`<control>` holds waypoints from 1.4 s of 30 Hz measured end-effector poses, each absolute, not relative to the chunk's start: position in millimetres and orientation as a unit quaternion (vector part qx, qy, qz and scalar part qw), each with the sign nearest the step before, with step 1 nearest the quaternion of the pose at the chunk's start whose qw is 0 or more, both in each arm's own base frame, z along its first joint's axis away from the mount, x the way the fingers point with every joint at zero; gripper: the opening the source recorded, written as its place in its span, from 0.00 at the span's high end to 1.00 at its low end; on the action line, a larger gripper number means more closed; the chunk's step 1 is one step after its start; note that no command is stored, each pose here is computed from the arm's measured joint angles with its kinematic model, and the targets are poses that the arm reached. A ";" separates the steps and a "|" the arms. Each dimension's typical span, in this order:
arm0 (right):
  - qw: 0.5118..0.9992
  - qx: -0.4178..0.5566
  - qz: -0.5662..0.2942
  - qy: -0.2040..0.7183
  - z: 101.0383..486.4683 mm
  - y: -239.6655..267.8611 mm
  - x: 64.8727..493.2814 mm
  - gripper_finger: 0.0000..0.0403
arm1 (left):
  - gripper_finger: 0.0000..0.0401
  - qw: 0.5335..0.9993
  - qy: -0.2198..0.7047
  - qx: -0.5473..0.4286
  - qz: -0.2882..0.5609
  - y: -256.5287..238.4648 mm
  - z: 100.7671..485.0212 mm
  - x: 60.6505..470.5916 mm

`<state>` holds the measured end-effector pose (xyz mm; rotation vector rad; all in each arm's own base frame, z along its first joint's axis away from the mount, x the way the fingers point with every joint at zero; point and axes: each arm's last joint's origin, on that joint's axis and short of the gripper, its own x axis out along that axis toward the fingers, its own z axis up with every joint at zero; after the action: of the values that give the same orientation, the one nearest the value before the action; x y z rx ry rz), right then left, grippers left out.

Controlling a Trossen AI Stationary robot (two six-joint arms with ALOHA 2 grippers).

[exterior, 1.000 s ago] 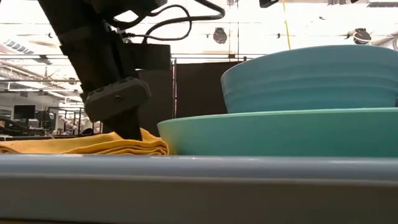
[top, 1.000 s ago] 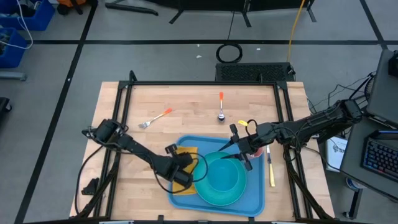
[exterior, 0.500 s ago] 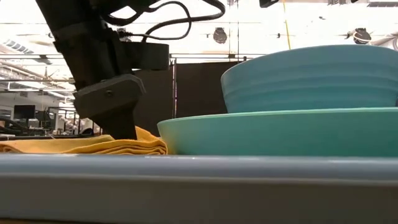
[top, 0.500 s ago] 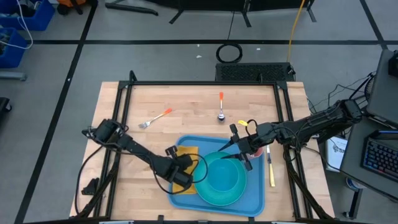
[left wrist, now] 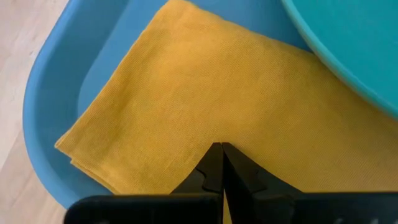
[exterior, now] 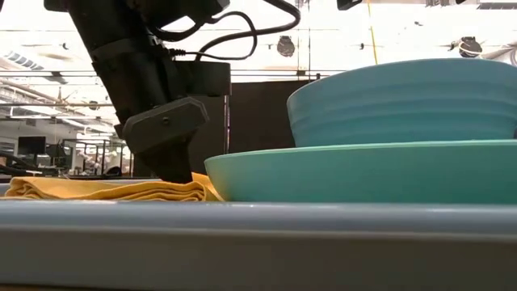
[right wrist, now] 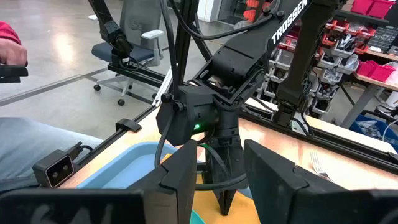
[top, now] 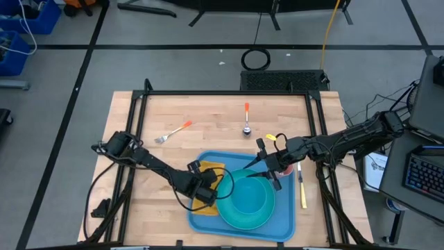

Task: Set up tray
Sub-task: Put the yellow napkin on the blue serving tray to the right of the light blue plate, then adjust the blue serving tray

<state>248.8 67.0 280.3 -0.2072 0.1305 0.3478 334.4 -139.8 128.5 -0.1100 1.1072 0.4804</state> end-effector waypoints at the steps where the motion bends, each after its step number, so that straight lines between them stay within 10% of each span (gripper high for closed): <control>1: 0.977 -0.103 0.173 0.065 280.3 66.9 248.8 0.69 | 1.00 0.822 0.520 -0.054 0.227 -140.7 128.2 333.9; 42: 0.977 -0.103 0.173 0.069 279.5 67.0 248.6 0.69 | 0.87 0.840 0.378 -0.123 0.369 -176.3 195.8 265.7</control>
<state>248.6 67.0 279.5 -0.2075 0.1388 0.3487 265.7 -176.3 195.8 -0.2604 0.7982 0.7809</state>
